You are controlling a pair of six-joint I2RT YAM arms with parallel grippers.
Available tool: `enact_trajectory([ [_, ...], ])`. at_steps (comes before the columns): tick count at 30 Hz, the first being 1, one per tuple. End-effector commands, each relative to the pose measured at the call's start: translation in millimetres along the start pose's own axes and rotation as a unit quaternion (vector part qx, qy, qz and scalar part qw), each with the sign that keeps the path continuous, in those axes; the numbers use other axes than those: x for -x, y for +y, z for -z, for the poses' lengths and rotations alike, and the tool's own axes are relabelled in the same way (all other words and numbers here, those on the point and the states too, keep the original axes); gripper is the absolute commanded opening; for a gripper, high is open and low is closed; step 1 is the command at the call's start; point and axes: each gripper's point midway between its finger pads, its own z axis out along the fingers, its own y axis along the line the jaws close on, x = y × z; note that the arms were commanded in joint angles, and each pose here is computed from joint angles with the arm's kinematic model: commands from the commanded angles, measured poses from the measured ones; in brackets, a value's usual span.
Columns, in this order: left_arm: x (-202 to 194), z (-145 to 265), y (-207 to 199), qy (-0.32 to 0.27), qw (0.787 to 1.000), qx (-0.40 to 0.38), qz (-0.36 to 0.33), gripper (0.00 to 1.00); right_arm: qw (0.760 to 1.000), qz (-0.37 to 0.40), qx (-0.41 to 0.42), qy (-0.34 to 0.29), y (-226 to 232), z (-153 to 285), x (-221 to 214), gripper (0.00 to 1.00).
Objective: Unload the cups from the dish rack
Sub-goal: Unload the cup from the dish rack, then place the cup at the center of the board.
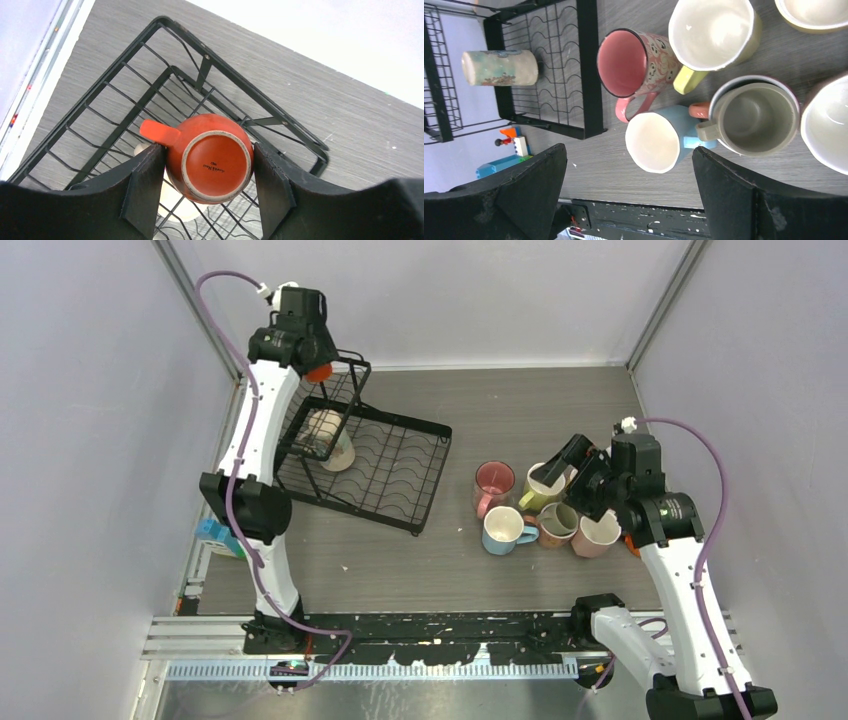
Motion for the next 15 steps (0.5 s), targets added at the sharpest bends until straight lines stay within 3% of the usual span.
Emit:
enact_trajectory([
  [1,49.0,56.7,-3.4,-0.064,0.996,-0.050,0.036,0.28,0.997,-0.005,0.061,-0.043,35.9,12.5,27.5,1.00],
  [15,46.5,115.5,-46.9,-0.026,0.971,-0.208,0.112,0.25,0.984,-0.026,0.156,-0.084,84.3,16.0,55.1,1.00],
])
